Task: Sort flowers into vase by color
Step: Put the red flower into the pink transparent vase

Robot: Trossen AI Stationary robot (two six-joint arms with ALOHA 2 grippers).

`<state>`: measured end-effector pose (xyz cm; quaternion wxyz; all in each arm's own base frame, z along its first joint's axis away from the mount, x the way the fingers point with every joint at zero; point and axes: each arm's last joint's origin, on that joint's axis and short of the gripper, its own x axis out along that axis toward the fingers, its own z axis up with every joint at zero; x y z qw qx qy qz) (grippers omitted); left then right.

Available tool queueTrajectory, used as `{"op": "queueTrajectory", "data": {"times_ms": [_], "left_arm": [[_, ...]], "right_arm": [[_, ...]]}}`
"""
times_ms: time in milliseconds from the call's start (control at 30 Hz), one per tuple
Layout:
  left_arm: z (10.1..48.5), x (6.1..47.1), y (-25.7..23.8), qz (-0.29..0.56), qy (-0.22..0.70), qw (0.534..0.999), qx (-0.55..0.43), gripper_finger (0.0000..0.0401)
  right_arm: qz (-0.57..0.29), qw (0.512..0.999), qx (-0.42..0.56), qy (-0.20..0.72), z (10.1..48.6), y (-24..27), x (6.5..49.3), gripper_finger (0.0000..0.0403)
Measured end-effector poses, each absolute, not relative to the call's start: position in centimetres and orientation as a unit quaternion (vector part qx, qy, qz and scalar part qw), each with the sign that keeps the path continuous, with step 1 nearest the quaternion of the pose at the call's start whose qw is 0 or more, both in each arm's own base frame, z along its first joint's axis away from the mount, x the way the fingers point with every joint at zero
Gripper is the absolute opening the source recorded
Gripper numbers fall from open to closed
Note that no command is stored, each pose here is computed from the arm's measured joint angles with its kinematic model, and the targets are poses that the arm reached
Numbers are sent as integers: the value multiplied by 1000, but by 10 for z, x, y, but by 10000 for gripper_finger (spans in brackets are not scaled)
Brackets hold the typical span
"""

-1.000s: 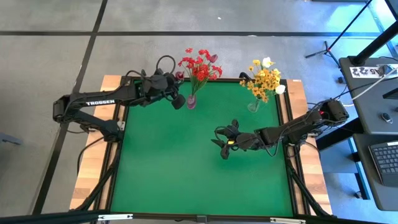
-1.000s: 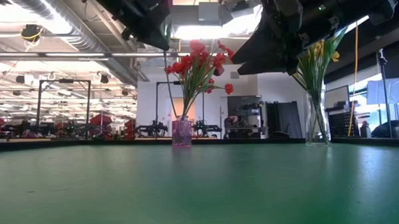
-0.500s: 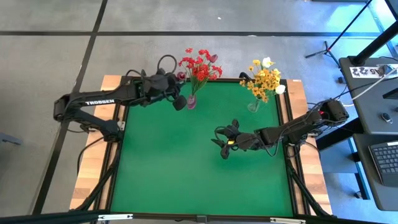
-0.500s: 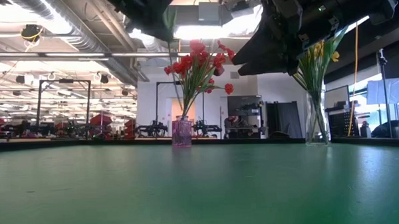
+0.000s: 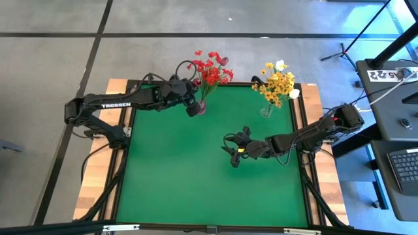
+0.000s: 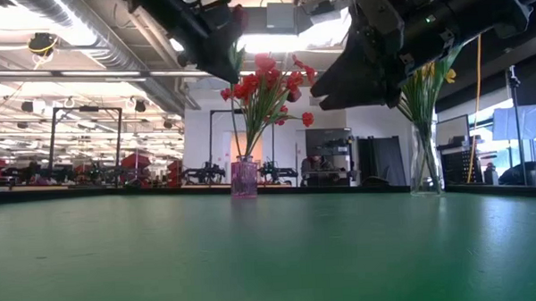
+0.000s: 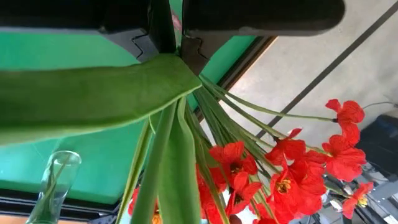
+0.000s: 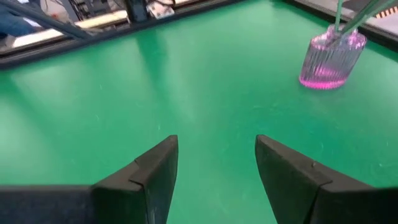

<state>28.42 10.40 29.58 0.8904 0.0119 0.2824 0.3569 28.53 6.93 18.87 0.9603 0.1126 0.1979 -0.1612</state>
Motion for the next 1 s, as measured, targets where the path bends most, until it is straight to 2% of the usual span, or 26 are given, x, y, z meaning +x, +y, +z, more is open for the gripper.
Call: {"op": "queueTrajectory", "data": {"times_ms": [267, 1000], "left_arm": [[296, 284, 104, 357, 279, 891, 8, 16], [296, 286, 101, 332, 262, 905, -50, 24]], "right_arm": [[-167, 958, 109, 206, 182, 70, 287, 214], [-176, 956, 105, 211, 177, 70, 288, 214]]}}
